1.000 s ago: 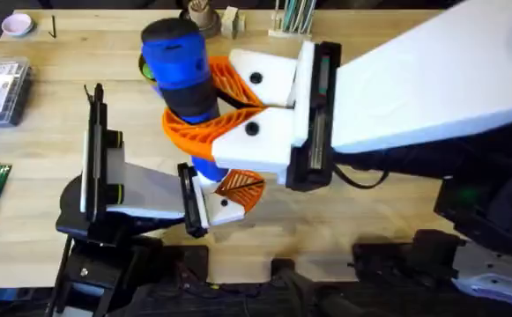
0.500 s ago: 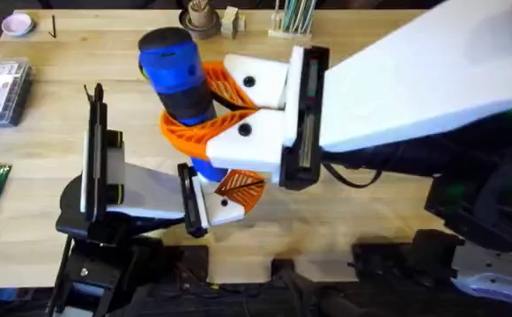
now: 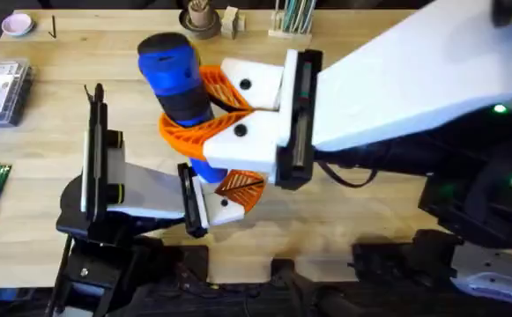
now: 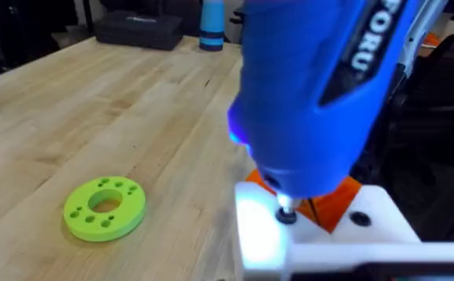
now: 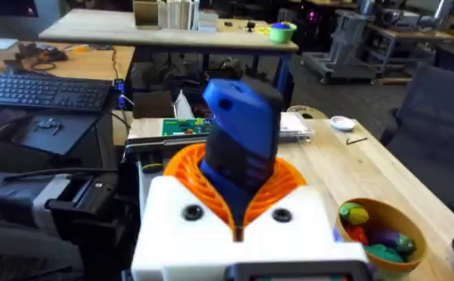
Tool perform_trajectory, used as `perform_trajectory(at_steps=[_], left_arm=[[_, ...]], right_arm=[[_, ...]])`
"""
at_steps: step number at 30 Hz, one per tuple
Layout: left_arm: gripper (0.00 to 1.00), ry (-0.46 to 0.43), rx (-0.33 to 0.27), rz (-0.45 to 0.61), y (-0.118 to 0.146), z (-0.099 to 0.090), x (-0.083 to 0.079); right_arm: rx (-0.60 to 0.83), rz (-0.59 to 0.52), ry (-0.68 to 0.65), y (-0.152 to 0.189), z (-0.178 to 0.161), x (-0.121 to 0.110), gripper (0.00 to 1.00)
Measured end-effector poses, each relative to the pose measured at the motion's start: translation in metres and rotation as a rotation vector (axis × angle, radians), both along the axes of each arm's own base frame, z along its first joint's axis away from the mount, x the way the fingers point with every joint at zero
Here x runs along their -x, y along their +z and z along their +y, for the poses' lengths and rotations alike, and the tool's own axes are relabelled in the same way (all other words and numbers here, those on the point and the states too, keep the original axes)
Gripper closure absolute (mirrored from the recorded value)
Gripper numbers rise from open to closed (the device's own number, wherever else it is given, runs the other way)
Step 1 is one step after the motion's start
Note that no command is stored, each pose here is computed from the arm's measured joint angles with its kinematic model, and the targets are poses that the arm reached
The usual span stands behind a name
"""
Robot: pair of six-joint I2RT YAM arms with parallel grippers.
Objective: Pick up the gripper from the table and insert it into the empty holder that is missing its gripper. Then pick up a screw, insert it into the mounting hole, and use the screwdriver to tighten it. Finally, clean up the table by picking up the vegetable and placing it into the bucket.
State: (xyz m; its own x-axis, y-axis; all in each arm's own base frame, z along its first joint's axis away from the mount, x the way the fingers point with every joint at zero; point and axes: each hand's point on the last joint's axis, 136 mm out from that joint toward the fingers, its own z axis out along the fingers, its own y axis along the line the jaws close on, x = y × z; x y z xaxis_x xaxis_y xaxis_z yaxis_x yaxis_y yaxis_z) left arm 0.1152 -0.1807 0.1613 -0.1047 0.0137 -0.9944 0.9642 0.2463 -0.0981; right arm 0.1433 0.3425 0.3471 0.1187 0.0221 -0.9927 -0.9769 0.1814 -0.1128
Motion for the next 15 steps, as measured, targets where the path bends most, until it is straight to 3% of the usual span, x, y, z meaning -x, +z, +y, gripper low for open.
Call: perform_trajectory(at_steps=[15], left_arm=[[0.985,0.004,0.0,0.006,-0.0005,0.0002,-0.0005]], right_arm=[[-0.004,0.012,-0.003,-0.0002,0.0009,-0.0013,0.985]])
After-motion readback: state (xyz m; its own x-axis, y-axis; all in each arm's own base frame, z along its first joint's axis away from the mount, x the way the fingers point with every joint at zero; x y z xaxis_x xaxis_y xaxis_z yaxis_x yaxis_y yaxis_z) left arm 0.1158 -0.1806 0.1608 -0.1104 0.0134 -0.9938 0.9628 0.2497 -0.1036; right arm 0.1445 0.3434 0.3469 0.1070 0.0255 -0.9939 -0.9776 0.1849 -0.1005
